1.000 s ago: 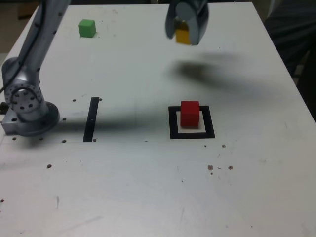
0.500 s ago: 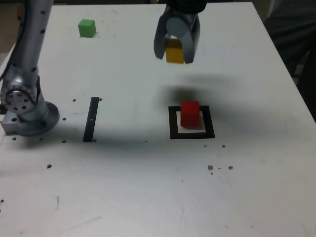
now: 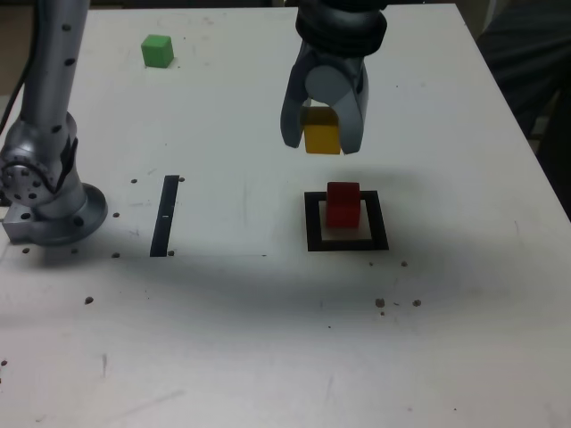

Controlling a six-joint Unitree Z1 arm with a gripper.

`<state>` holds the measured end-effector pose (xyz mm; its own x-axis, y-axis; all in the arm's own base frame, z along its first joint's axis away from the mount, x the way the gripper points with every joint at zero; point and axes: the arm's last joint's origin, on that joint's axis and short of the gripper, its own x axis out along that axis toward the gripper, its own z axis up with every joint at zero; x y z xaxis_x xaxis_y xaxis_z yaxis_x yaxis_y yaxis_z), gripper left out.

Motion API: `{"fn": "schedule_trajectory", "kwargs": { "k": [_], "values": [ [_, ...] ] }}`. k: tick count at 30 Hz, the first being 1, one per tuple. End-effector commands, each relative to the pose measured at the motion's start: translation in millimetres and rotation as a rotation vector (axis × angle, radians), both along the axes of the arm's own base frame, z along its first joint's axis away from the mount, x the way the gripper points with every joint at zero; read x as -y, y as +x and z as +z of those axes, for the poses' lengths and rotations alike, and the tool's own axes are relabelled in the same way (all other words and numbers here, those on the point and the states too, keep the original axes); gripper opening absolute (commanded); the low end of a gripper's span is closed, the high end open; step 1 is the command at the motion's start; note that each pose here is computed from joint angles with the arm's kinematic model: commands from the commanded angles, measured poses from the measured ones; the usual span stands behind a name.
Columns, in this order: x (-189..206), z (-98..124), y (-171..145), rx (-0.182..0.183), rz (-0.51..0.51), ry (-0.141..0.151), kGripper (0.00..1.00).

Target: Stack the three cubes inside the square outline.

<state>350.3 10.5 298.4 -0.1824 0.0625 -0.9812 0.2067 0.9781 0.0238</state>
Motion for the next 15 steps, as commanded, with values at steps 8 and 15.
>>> {"fn": "schedule_trajectory", "kwargs": {
  "k": [8,15],
  "values": [
    [21.7,-8.6,6.4,-0.003,0.003,-0.035,0.31],
    [25.2,-22.5,13.2,-0.014,0.005,-0.059,0.31]
  ]
}}
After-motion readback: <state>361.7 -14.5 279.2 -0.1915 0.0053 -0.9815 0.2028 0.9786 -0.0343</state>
